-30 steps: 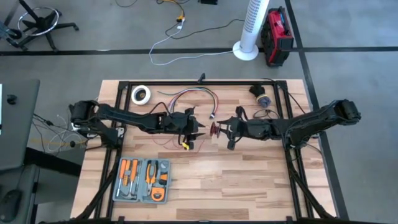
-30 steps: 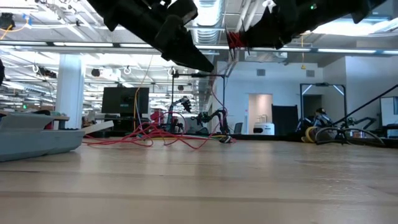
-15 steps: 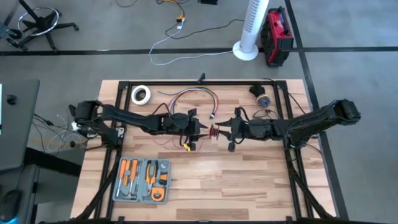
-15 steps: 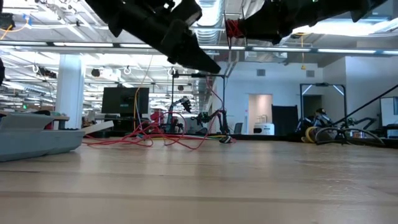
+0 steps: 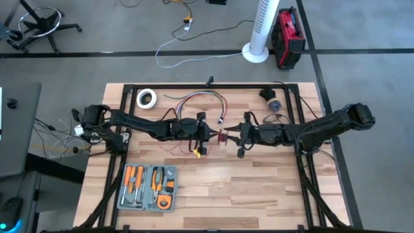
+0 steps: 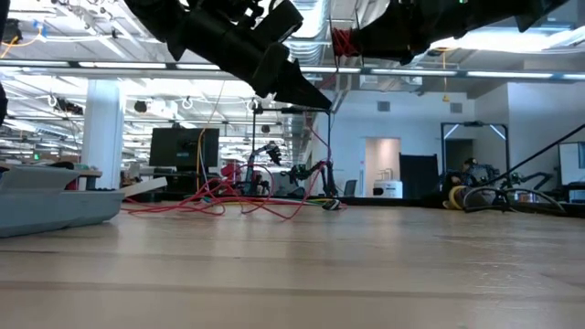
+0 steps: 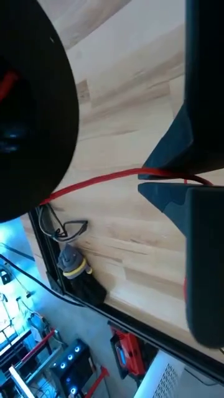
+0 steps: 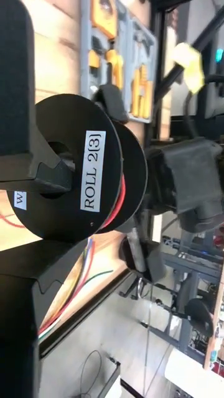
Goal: Coil cords
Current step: Uncoil the red wire from the black spool
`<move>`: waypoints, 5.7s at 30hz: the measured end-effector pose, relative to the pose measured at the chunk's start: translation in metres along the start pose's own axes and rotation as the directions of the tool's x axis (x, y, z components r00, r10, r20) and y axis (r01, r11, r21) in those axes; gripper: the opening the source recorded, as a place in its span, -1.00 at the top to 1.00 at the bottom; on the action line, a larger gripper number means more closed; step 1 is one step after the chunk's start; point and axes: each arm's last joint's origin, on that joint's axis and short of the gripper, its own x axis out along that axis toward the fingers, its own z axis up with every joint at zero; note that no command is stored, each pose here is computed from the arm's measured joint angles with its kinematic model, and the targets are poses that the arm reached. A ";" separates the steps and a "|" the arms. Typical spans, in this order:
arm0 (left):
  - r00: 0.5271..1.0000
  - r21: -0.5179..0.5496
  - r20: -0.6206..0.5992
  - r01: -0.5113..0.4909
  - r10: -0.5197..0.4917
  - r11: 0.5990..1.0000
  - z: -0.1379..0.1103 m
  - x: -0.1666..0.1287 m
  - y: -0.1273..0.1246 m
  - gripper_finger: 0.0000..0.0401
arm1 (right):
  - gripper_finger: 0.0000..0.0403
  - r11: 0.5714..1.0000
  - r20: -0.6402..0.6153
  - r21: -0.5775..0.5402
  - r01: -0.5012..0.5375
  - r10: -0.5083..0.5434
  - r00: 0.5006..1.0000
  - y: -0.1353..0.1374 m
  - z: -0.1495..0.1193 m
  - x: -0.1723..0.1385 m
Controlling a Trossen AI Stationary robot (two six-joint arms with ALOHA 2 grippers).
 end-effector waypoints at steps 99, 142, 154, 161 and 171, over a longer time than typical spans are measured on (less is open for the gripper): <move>0.975 0.097 0.118 0.179 -0.190 0.979 0.054 -0.102 0.012 1.00 | 0.47 0.982 -0.275 -0.090 0.169 -0.187 0.943 -0.013 -0.029 -0.001; 0.851 0.198 -0.205 -0.447 0.483 0.872 0.018 -0.066 0.058 1.00 | 0.47 0.945 -0.209 -0.086 -0.315 0.292 0.933 0.015 -0.022 -0.006; 0.941 0.063 0.047 -0.338 0.335 0.939 0.065 -0.152 0.038 1.00 | 0.47 0.997 -0.261 -0.016 -0.082 0.075 0.962 -0.012 -0.028 0.002; 0.995 0.074 0.088 0.039 -0.045 0.997 0.064 -0.177 0.014 1.00 | 0.47 0.985 -0.256 -0.002 0.173 -0.168 0.952 -0.019 -0.027 0.002; 0.951 0.088 -0.069 0.306 -0.300 0.948 0.047 -0.165 -0.008 1.00 | 0.47 0.956 -0.102 -0.020 0.293 -0.293 0.950 -0.017 -0.010 0.002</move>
